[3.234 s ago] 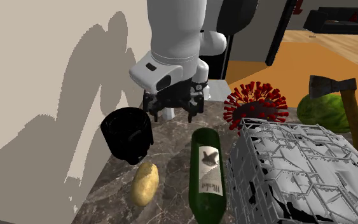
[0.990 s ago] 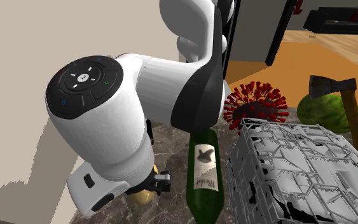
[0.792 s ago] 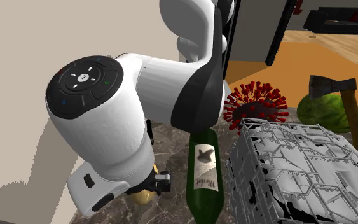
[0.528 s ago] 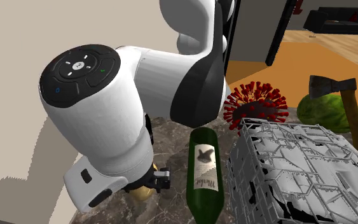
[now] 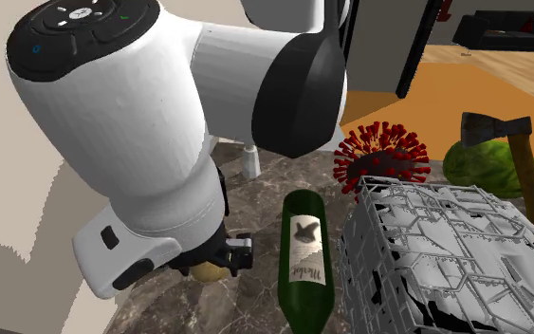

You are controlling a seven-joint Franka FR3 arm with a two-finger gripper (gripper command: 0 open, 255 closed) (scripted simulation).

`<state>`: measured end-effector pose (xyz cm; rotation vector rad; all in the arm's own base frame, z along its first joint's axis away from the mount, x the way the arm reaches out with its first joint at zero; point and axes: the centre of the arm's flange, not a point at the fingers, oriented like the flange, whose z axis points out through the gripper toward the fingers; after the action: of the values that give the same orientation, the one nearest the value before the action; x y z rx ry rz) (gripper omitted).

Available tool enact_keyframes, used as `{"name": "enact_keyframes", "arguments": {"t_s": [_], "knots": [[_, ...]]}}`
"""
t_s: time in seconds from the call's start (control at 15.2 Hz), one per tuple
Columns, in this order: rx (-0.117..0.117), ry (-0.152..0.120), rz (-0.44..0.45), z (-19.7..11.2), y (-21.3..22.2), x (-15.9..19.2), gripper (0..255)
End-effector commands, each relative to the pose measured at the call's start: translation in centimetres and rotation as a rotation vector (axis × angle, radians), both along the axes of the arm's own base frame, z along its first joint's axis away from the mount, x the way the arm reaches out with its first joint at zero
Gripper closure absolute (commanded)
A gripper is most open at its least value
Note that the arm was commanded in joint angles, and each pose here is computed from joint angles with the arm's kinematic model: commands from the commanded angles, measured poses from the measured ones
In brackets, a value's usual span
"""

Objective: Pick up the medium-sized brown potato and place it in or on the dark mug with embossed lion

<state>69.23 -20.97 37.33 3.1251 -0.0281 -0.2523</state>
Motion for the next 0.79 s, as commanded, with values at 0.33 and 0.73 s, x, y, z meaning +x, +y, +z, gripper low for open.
{"name": "enact_keyframes", "arguments": {"t_s": [0.33,0.73], "knots": [[0.000,0.000,0.000,3.8,0.0,0.0,255],[0.000,0.000,0.000,7.0,0.0,0.0,255]]}}
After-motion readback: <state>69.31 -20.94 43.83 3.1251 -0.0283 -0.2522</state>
